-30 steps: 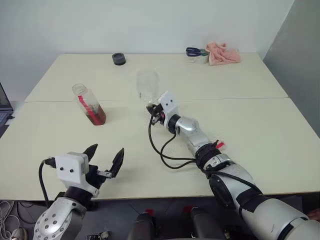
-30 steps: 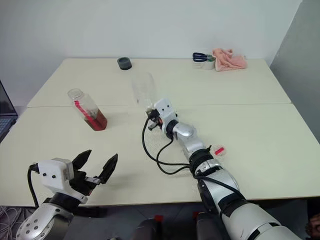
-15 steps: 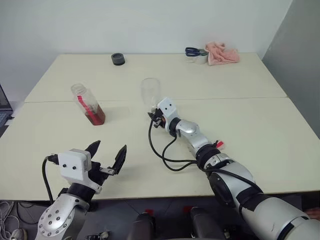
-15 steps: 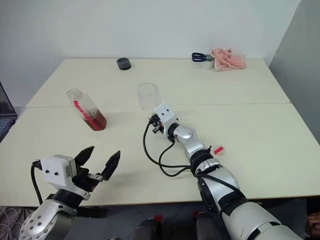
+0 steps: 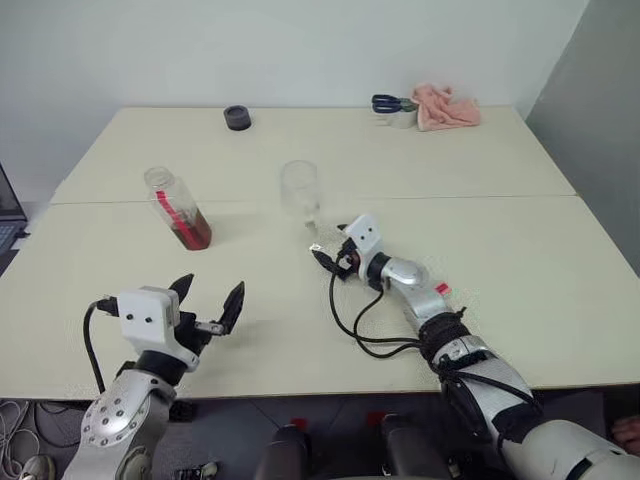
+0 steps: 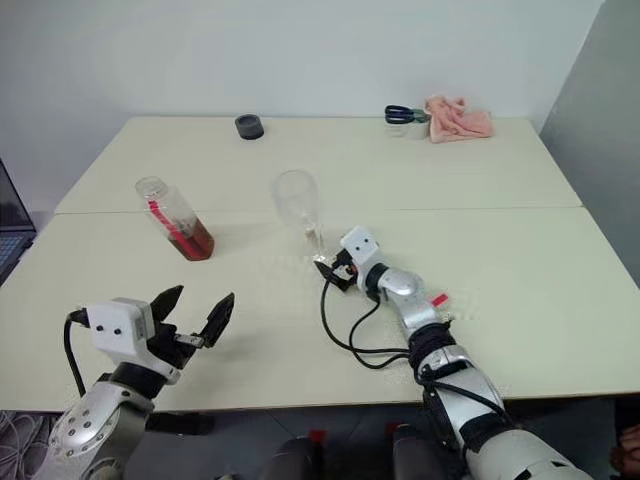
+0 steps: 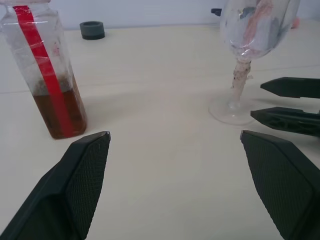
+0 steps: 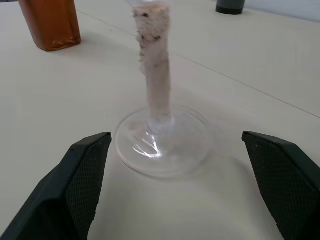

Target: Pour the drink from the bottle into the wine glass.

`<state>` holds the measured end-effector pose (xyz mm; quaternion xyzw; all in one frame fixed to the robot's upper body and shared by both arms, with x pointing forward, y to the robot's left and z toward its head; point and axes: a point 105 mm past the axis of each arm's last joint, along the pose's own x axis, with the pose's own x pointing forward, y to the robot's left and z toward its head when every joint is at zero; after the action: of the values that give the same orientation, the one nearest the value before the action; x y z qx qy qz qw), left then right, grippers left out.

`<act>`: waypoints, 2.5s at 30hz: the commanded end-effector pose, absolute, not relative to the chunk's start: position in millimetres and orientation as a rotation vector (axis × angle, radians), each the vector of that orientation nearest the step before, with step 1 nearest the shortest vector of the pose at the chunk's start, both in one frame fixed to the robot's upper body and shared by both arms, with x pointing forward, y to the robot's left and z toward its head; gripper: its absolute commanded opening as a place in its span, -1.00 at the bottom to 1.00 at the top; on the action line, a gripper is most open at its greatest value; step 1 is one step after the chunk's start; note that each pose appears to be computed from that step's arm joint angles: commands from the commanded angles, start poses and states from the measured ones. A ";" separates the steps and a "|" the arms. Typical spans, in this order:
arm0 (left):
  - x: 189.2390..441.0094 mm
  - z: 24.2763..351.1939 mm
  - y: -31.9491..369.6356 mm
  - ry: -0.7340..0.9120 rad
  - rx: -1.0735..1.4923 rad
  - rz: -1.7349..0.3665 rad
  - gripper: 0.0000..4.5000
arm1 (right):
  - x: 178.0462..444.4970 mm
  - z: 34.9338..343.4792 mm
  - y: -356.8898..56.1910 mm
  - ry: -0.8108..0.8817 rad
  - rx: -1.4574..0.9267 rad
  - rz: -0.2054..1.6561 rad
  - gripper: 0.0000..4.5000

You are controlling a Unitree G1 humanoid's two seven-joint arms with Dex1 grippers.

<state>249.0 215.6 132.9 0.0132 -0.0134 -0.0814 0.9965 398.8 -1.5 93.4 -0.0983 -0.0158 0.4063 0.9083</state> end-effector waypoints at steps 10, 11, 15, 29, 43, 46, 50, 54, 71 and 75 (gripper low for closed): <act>247.4 141.7 215.9 -0.065 0.049 -0.165 1.00 | 397.6 124.1 9.8 -0.088 -0.168 0.872 0.99; 245.3 141.2 217.4 -0.061 0.048 -0.157 1.00 | 396.4 123.6 5.9 -0.087 -0.169 0.876 0.99; 237.1 138.8 229.3 -0.048 0.034 -0.086 1.00 | 383.9 121.2 -23.6 -0.072 -0.197 0.900 0.99; 269.0 141.9 293.3 -0.083 0.067 0.209 1.00 | 238.4 205.0 -77.0 -0.069 -0.046 1.409 0.99; 319.0 151.8 306.7 -0.088 0.061 0.123 1.00 | 241.6 230.2 -58.1 -0.157 -0.048 1.359 0.99; 327.2 152.1 304.7 -0.084 0.062 0.091 1.00 | 242.7 230.5 -57.8 -0.161 -0.055 1.342 0.99; 336.3 152.9 298.4 -0.076 0.081 0.035 1.00 | 243.2 230.2 -58.0 -0.161 -0.050 1.322 0.99; 344.3 152.6 292.6 -0.074 0.081 0.001 1.00 | 244.6 224.8 -60.0 -0.147 -0.059 1.299 0.99; 387.4 159.8 289.5 -0.110 0.110 -0.020 1.00 | 246.8 226.1 -65.3 -0.156 -0.045 1.252 0.99; 396.4 155.2 290.6 -0.110 0.115 -0.024 1.00 | 246.3 227.5 -65.5 -0.158 -0.045 1.241 0.99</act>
<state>394.7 287.5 143.1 0.0398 -0.0322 -0.0124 0.9986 253.9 -65.4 214.8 -0.0139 -0.0450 0.5778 0.8148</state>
